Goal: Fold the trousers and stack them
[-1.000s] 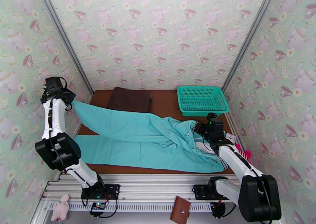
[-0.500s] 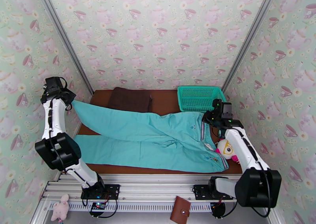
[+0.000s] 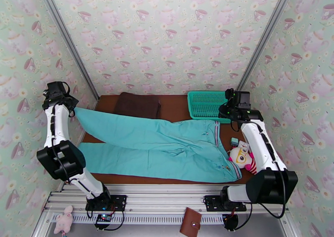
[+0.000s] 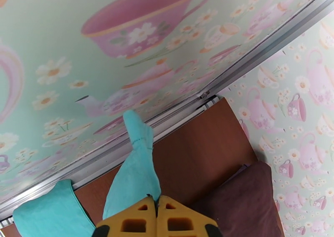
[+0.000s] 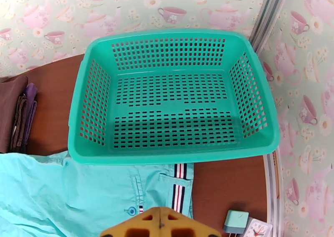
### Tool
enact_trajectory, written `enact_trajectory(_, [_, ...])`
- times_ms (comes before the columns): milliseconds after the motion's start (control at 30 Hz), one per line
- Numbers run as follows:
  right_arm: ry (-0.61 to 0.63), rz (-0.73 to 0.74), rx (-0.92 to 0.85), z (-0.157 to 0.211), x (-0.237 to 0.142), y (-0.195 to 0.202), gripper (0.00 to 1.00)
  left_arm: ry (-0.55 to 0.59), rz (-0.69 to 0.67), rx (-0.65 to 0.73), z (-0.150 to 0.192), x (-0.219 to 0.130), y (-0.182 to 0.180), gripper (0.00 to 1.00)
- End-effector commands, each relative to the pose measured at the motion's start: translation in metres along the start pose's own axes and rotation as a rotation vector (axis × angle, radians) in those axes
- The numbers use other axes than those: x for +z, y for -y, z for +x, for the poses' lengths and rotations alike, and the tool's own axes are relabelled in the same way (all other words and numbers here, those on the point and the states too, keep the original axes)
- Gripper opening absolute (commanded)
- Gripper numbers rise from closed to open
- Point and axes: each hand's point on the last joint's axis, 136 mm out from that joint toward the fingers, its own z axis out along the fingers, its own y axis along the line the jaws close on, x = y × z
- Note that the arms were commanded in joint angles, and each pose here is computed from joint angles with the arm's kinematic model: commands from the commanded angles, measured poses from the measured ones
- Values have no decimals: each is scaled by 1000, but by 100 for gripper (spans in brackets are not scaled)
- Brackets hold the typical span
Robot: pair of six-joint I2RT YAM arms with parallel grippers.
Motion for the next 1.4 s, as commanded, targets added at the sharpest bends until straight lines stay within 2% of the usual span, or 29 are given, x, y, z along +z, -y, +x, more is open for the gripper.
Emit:
enact_trajectory(0, [-49, -31, 140, 28, 8, -3, 45, 49, 12, -31, -12, -14, -3, 0])
enact_trajectory(100, [-131, 2, 279, 79, 38, 1, 52, 44, 23, -31, -9, -14, -1, 0])
enact_trajectory(167, [-194, 41, 299, 109, 58, 8, 49, 44, 29, -30, -10, -14, 0, 0])
enact_trajectory(233, [-204, 45, 298, 119, 71, 12, 49, 47, 34, -27, -12, -16, 2, 0])
enact_trajectory(567, [-21, 38, 311, 88, 116, 43, 50, 23, 47, -23, -4, -8, 3, 0])
enact_trajectory(733, [-8, -86, 412, 89, 143, 51, 46, 28, 51, -17, -7, -11, 4, 0])
enact_trajectory(900, [46, -180, 457, 89, 153, 47, 42, 29, 54, -14, -8, -11, 5, 0])
enact_trajectory(1133, [43, -365, 529, 89, 162, 31, 40, 20, 59, -13, -4, -9, 6, 0])
enact_trajectory(1267, [4, -368, 534, 96, 163, 30, 39, 20, 62, -13, -4, -9, 6, 0])
enact_trajectory(1367, [4, -377, 531, 97, 159, 28, 33, 19, 67, -14, -4, -9, 7, 0])
